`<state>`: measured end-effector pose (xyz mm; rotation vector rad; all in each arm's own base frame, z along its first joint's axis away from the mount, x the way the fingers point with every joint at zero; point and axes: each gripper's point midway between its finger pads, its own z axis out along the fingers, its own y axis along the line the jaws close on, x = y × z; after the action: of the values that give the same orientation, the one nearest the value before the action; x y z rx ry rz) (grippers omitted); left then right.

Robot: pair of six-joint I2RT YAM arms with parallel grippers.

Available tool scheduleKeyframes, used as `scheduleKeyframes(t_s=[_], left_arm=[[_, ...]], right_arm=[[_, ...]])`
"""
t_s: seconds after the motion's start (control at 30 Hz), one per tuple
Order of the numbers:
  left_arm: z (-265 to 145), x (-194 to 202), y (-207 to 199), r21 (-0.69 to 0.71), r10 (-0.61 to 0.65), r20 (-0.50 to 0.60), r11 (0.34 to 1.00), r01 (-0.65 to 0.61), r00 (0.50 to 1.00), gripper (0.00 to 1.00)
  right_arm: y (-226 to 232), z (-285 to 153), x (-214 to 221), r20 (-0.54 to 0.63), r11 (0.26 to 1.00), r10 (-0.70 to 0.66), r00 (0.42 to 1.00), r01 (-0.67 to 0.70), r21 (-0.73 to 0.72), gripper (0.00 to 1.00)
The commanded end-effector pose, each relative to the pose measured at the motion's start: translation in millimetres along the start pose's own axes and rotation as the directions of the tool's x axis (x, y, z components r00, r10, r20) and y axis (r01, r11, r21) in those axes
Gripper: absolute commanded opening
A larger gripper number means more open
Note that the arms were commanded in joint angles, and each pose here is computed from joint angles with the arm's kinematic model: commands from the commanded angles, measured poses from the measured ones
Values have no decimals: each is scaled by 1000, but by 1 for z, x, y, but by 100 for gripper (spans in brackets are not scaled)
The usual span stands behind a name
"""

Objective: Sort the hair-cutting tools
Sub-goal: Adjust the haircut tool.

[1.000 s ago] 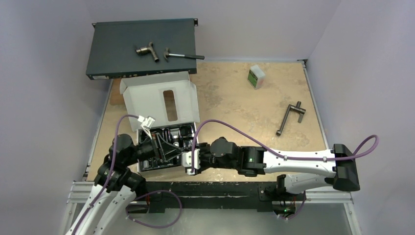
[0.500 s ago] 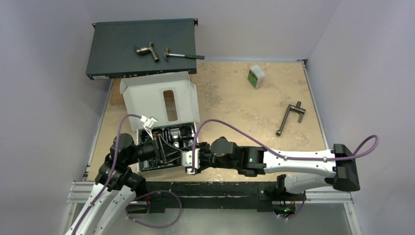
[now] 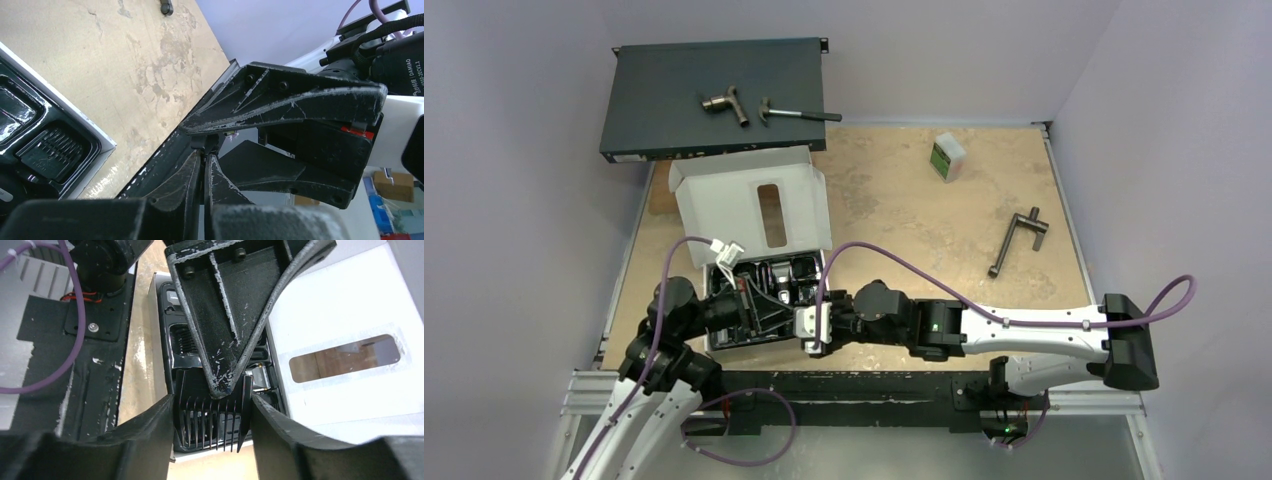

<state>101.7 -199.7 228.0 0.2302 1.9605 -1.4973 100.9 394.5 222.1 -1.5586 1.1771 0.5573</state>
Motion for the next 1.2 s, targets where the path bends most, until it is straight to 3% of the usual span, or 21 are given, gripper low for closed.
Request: scheduleKeyframes(t_s=[0.0, 0.1, 0.27, 0.37, 0.47, 0.67, 0.93, 1.17], left_arm=[[-1, -11, 2, -14, 23, 82, 1000, -22, 996, 0], [-3, -16, 2, -27, 29, 115, 999, -26, 993, 0], [-3, -20, 2, -35, 18, 130, 999, -14, 991, 0], [-2, -21, 3, -38, 9, 136, 999, -4, 991, 0], [-2, -21, 3, -37, 5, 139, 999, 0, 990, 0], [-3, -21, 2, -36, 6, 141, 999, -1, 990, 0], [-3, -20, 0, -27, 4, 129, 1000, -1, 992, 0], [-2, -20, -4, -12, 4, 115, 1000, -3, 993, 0]], right_arm=[[-13, -4, -18, 38, 994, 93, 995, -95, 58, 57], [-19, -5, -14, 28, 983, 146, 989, -148, 107, 66], [-19, -7, -18, 64, 974, 189, 980, -195, 115, 68], [-23, -8, -25, 101, 967, 209, 973, -221, 126, 80], [-27, -5, -26, 104, 962, 214, 971, -228, 148, 85], [-27, -1, -25, 96, 968, 190, 977, -203, 149, 83], [-18, 0, -26, 94, 987, 126, 987, -135, 92, 73], [-12, -1, -22, 78, 995, 76, 994, -81, 60, 74]])
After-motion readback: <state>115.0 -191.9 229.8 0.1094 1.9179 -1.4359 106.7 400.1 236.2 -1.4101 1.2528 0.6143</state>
